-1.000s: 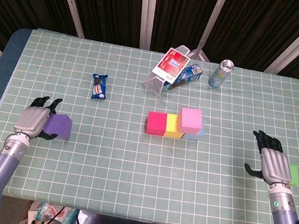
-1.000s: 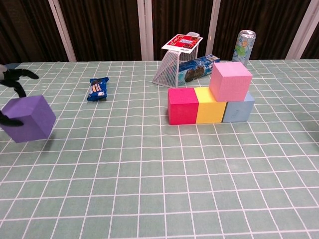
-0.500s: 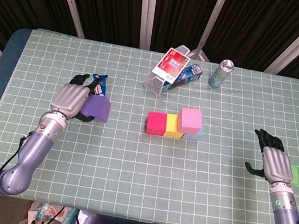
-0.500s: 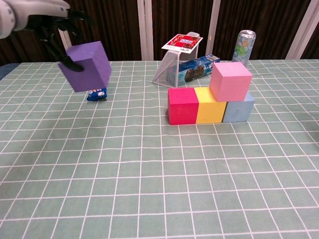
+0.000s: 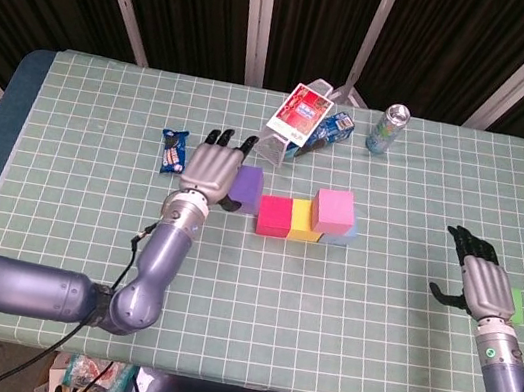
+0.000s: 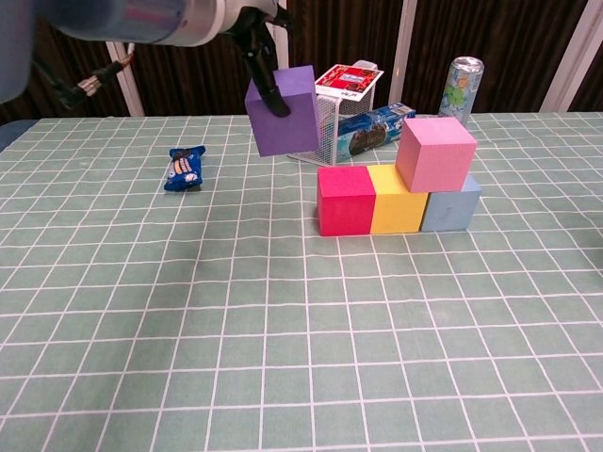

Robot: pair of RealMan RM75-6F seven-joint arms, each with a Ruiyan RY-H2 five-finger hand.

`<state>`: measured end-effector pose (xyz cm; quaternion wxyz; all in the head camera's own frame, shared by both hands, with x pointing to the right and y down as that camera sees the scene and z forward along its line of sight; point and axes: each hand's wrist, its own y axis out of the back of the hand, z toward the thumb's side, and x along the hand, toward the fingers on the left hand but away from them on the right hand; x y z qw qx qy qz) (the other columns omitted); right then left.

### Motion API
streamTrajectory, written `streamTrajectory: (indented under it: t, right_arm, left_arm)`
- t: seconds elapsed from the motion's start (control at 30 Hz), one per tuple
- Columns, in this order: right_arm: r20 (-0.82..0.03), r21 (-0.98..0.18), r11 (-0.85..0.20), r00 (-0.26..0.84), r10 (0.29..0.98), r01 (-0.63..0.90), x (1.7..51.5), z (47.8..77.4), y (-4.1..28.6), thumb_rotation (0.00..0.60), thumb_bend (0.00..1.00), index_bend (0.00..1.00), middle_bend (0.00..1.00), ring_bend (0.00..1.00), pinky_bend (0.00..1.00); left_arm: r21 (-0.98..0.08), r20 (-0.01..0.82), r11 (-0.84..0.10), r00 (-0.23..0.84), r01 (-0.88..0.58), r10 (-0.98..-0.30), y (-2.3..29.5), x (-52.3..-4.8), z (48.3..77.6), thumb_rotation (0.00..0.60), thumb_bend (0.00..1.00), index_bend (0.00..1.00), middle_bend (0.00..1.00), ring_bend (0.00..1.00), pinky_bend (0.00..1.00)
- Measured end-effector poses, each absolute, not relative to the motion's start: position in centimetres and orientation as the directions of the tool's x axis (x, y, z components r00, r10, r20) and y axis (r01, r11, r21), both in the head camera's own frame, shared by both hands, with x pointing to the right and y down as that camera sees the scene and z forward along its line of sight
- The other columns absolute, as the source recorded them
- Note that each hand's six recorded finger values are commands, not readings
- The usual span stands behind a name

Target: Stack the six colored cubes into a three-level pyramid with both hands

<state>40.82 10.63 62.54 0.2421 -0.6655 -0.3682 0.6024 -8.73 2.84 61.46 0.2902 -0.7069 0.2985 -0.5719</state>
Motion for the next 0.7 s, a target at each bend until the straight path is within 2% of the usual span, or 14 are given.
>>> streamTrajectory:
  t: [0.7]
  right_arm:
    - [-0.636, -0.748, -0.618, 0.007, 0.772, 0.242, 41.0, 62.6, 10.5, 0.600, 0.32, 0.00, 0.06, 0.05, 0.00]
  left_arm:
    - [-0.731, 0.674, -0.680, 0.096, -0.052, -0.732, 2.6, -2.1, 63.8, 0.600, 0.33, 0.00, 0.45, 0.04, 0.04]
